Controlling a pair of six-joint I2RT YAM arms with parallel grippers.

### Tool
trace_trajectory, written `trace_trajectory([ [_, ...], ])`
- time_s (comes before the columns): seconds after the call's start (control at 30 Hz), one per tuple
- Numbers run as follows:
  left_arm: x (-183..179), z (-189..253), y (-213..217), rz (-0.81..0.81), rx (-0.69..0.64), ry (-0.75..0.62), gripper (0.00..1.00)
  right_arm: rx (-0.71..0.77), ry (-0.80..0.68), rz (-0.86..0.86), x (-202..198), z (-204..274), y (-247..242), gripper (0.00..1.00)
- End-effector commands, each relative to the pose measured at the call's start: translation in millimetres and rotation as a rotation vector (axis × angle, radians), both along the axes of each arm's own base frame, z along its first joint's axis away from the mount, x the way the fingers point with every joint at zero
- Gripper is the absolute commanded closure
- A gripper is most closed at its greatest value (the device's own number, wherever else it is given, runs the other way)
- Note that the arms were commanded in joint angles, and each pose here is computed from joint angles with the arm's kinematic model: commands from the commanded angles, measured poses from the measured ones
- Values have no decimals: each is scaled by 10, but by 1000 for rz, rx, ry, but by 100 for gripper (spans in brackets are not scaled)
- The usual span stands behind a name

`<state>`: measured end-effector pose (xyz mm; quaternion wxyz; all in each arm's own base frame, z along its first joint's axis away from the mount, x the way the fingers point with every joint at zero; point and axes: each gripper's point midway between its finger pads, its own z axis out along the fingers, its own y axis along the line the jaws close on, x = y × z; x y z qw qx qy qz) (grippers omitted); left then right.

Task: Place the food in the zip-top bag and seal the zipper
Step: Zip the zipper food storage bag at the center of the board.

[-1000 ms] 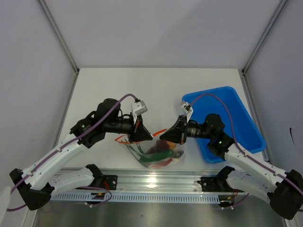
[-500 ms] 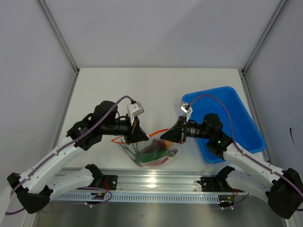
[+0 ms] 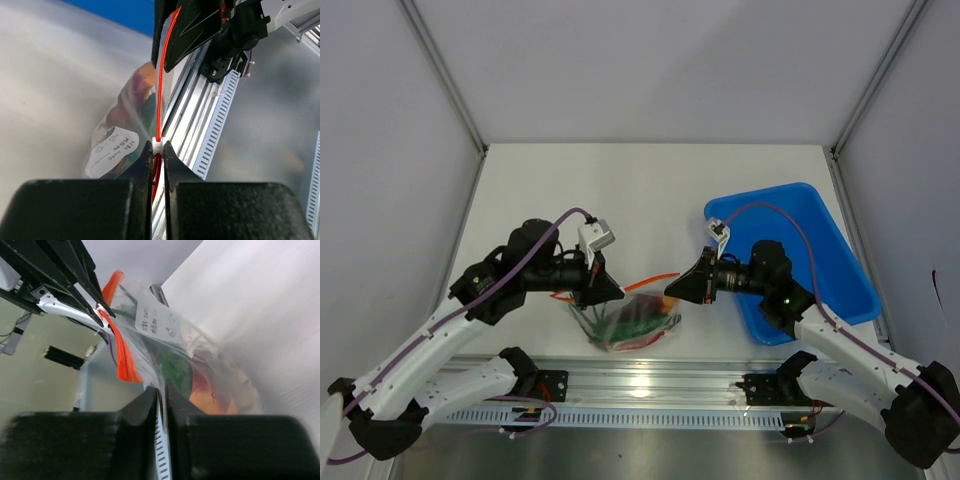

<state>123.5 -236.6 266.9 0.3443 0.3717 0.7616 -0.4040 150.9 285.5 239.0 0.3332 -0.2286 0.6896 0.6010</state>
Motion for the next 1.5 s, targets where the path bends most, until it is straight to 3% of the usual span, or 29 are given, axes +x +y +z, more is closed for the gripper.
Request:
trace_trajectory([
  [0.0, 33, 148, 15, 1, -32, -52, 99, -54, -29, 84, -64, -44, 18, 74],
  [0.07, 29, 173, -17, -14, -41, -44, 99, -96, -64, 116, -84, -21, 53, 51],
  [0.13, 6, 215, -46, -34, -56, -41, 99, -142, -126, 174, -117, 69, 123, 45],
  [0.3, -7, 247, -66, -50, -62, -38, 99, -125, -195, 295, -159, 322, 232, 42],
  [0.63, -53, 233, -34, -58, -56, -33, 99, -162, -223, 500, -229, 299, 475, 44],
  [0.73, -49, 263, -45, -58, -61, -34, 100, -175, -205, 523, -236, 257, 496, 46],
  [0.83, -88, 359, -63, -74, -83, -27, 99, -194, -212, 526, -251, 250, 547, 57],
  [1.07, -13, 252, -122, -68, -49, 12, 100, -227, -205, 540, -259, 209, 629, 64],
  [1.33, 65, 188, -123, -50, -4, 19, 100, -289, -254, 595, -287, 220, 759, 60],
  [1.4, 63, 176, -126, -50, -5, 24, 99, -303, -237, 609, -287, 145, 770, 76],
  [1.43, 51, 198, -134, -55, -14, 20, 99, -311, -223, 619, -302, 95, 778, 98],
  [1.47, 50, 196, -132, -54, -18, 19, 99, -317, -221, 622, -315, 70, 780, 100],
])
